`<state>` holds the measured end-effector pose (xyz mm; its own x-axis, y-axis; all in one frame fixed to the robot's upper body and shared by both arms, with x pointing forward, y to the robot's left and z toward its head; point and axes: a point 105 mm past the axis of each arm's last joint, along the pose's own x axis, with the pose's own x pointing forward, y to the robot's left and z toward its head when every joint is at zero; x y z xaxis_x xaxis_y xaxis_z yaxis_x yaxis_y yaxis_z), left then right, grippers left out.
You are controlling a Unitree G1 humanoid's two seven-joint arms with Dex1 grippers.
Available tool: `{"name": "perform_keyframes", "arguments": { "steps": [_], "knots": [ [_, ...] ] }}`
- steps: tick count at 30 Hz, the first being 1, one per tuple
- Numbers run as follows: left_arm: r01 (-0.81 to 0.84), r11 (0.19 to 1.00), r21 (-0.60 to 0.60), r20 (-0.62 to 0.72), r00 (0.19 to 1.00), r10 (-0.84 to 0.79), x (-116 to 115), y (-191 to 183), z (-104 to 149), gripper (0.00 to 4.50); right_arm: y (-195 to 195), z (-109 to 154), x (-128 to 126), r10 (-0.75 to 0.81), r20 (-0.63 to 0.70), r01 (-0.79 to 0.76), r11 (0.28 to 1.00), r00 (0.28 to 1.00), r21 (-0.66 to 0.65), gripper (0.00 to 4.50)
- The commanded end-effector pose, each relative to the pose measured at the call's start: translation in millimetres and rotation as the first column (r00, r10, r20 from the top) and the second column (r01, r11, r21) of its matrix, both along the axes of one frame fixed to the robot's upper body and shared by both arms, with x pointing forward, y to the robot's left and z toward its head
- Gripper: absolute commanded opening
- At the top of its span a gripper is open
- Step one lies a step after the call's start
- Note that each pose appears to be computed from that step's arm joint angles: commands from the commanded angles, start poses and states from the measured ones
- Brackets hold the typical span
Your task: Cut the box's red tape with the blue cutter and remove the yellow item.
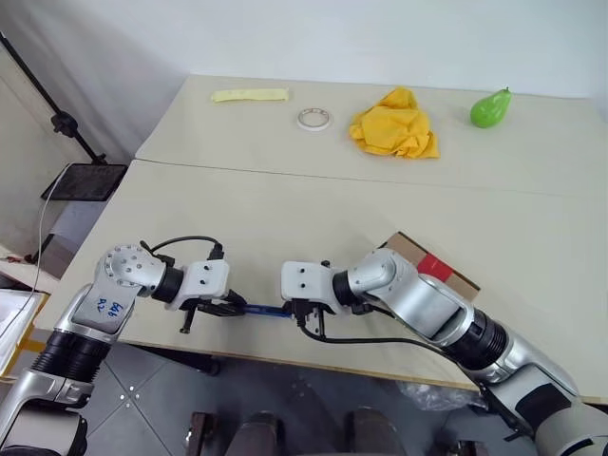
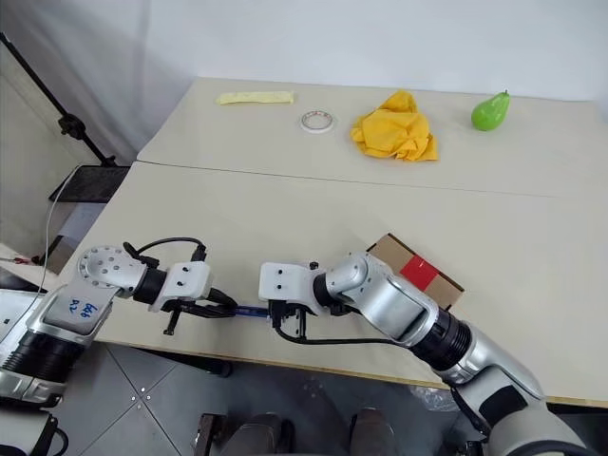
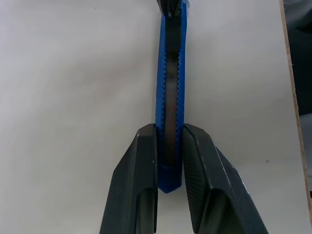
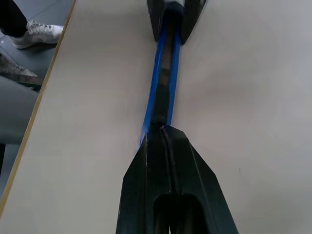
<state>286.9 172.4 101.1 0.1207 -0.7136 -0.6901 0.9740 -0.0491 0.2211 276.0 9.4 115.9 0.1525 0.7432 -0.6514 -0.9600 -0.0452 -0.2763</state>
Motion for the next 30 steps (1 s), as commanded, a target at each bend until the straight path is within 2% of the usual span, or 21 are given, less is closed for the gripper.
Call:
{"name": "perform_keyframes", "arguments": {
  "steps": [1, 22, 26, 28, 30],
  "knots": [
    [-0.003, 0.992, 0.123, -0.168, 0.985, 0.024, -17.9, 7.8, -45.5, 0.41, 8.1, 0.0, -4.7, 0.037, 0.007, -0.037, 0.999, 0.999, 0.002, 0.0],
    [-0.033, 0.993, 0.112, -0.155, 0.987, 0.051, -16.1, 8.3, -45.7, 0.41, 28.0, 5.7, 0.1, 0.055, 0.025, -0.057, 0.996, 0.998, 0.062, 0.0],
    [-0.066, 0.994, 0.084, -0.122, 0.99, 0.076, -9.8, 7.0, -41.9, 0.41, 21.5, 26.3, 7.5, -0.017, -0.004, 0.018, 0.988, 1.0, 0.155, 0.0],
    [-0.129, 0.992, -0.005, -0.053, 0.99, 0.129, 5.0, 1.5, -27.7, 0.41, 1.0, 62.4, 18.9, -0.145, -0.1, 0.17, 0.934, 0.984, 0.315, 0.0],
    [-0.169, 0.982, -0.084, 0.005, 0.985, 0.17, 16.2, -3.5, -13.2, 0.41, -21.2, 85.8, 25.9, -0.237, -0.17, 0.287, 0.869, 0.957, 0.402, 0.0]
  ]
}}
